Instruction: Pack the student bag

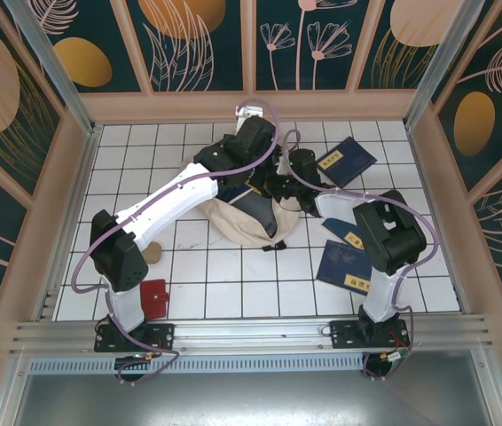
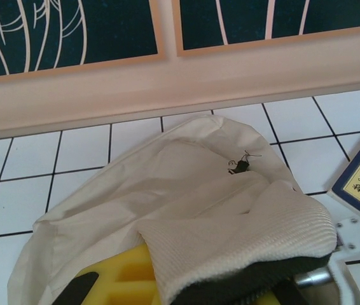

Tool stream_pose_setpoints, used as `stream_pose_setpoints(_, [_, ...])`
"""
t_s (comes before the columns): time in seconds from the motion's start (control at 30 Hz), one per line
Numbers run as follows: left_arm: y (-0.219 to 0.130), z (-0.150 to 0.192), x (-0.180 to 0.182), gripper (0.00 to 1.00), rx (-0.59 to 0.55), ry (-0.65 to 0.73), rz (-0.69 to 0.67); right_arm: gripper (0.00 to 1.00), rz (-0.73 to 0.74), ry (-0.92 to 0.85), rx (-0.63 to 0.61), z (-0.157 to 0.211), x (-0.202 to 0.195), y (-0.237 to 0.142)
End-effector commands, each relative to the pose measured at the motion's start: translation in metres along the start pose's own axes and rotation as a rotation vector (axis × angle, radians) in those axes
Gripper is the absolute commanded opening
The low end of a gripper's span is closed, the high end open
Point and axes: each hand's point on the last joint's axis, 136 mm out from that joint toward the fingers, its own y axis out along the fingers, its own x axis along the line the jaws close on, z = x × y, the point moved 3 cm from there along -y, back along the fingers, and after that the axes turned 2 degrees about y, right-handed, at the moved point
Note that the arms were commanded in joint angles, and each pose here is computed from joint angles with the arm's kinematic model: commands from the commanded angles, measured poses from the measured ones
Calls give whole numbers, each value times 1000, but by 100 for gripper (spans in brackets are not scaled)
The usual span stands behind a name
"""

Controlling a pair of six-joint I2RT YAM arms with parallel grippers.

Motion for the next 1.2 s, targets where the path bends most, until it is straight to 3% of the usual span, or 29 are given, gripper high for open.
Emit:
stream_pose_setpoints(0.0, [-4, -24, -2, 0, -52, -64, 9, 0, -85, -36, -71, -13, 25, 14])
stream_pose_setpoints(0.2, [-1, -23, -9, 0, -48, -50, 40, 0, -84, -34, -47, -1, 18, 34])
stream_pose_setpoints(0.57, [-13, -16, -1, 1, -54, -40, 66, 0, -126, -16, 0, -18, 11, 79])
stream_pose_setpoints(0.9, [-7, 4, 7, 0, -37, -39, 24, 0, -123, 3, -164, -46, -1, 101])
stream_pose_setpoints(1.07, [-6, 5, 9, 0, -35, -51, 20, 5, -128, -15, -240, -56, -2, 106])
stream_pose_setpoints(1.17, [-4, 6, 12, 0, -32, -64, 11, 1, -116, -18, -270, -57, -1, 102])
